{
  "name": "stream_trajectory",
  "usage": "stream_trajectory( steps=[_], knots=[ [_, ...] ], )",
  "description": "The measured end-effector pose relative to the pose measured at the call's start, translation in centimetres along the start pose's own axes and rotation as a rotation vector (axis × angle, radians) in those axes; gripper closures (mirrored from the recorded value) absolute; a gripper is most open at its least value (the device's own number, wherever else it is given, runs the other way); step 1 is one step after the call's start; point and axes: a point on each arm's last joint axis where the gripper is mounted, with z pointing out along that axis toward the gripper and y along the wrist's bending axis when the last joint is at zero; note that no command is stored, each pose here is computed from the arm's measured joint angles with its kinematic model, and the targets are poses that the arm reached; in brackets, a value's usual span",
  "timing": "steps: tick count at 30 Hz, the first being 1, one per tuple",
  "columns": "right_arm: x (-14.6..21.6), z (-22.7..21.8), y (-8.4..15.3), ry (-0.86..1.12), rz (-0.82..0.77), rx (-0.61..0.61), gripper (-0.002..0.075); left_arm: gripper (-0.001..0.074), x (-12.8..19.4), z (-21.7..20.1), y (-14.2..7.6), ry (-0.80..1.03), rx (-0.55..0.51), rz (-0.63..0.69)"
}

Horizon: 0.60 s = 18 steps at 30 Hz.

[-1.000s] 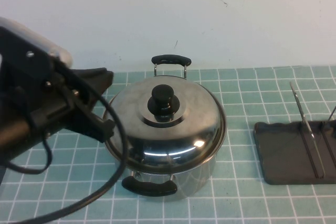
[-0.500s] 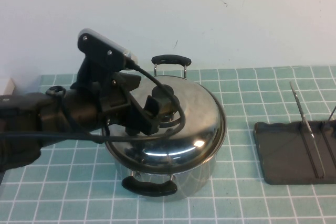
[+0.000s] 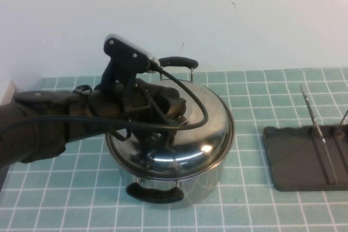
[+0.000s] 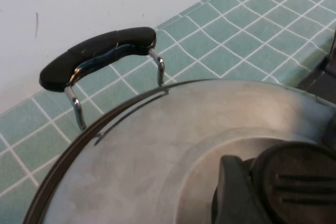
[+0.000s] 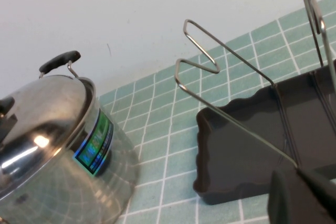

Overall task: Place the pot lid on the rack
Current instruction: Open the pot, then hand over the pot lid

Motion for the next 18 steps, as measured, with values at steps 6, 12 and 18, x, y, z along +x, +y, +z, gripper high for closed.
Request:
stream_trajectory(
  steps=[6,12,18],
  knots=[
    [0.0,0.0,0.0,-0.005,-0.007,-0.001,0.0729,0.0405,-0.5,-0.5,-0.7,-0.025,0.063,0.019],
    [-0.8,-0.3,0.9,-0.036,-0.139,-0.054,0.0729,0.0405,-5.7,-5.1,-3.4,-0.238,0.212,0.131],
    [-3.9,-1.6,3.3,-0.116,-0.209,-0.151,0.0728,0.0405,-9.0,-8.1,-4.4,-0.35,0.247,0.049]
  ],
)
